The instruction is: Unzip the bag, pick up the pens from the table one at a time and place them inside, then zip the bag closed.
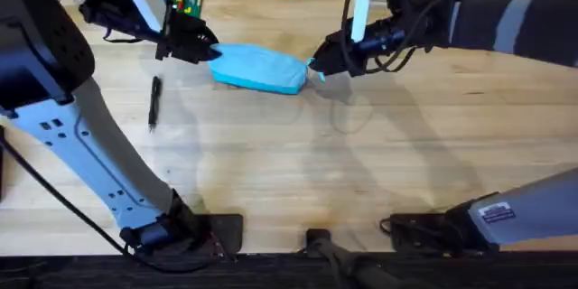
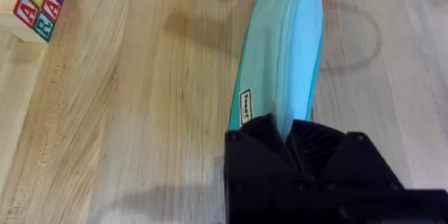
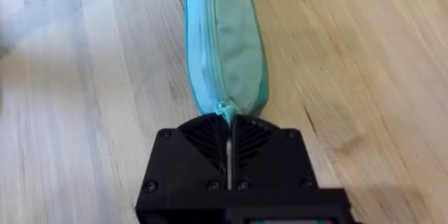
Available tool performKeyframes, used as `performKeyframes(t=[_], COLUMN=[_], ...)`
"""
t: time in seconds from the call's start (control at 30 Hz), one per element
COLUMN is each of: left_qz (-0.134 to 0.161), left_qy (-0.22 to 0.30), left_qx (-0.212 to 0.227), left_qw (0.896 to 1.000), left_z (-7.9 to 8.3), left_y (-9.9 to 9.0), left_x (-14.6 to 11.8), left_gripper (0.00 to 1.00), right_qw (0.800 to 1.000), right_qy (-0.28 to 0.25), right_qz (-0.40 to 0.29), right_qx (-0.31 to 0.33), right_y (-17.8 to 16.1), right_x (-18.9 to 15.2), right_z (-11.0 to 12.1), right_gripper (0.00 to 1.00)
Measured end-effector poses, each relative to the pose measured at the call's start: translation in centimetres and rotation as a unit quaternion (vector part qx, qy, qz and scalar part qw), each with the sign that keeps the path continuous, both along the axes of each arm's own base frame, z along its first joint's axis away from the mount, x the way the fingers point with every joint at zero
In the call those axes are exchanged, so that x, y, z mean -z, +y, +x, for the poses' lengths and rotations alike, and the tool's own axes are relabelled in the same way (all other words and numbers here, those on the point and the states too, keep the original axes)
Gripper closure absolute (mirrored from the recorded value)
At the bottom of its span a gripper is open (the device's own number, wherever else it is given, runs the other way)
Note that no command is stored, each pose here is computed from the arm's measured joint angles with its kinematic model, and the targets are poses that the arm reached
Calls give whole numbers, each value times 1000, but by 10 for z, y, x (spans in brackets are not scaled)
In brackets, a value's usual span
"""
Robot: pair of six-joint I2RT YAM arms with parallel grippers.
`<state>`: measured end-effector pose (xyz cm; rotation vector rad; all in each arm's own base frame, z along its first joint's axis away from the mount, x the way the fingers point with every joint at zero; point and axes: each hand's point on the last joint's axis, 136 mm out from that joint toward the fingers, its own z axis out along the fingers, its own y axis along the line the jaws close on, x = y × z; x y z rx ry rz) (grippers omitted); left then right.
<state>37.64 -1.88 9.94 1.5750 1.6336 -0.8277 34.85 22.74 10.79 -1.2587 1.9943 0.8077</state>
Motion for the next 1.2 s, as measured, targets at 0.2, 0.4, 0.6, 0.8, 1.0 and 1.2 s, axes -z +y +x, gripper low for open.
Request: performKeyframes(t=[0.2,0.4,0.6,0.8,1.0,1.2], left_qz=[0,0,0,0,1,1], left_qy=[0,0,0,0,0,0], left_qx=[0,0,2,2,2,2], left_qw=[1000,1000,1000,1000,1000,1000], left_z=[0,0,0,0,0,0], left_y=[0,0,-1,-1,-1,-1], left_x=[0,0,0,0,0,0], left_gripper=[959,959,959,959,959,959], right_qw=[1000,1000,999,998,997,996], right_qy=[-7,2,-32,-57,-63,-73], right_qz=[0,2,18,27,29,33], right_qx=[10,23,9,-4,-19,-34], right_y=[-1,-1,16,27,39,52], right_x=[-9,-12,-23,-30,-32,-34], right_z=[1,2,6,7,1,-5], right_gripper=[970,970,970,971,970,971])
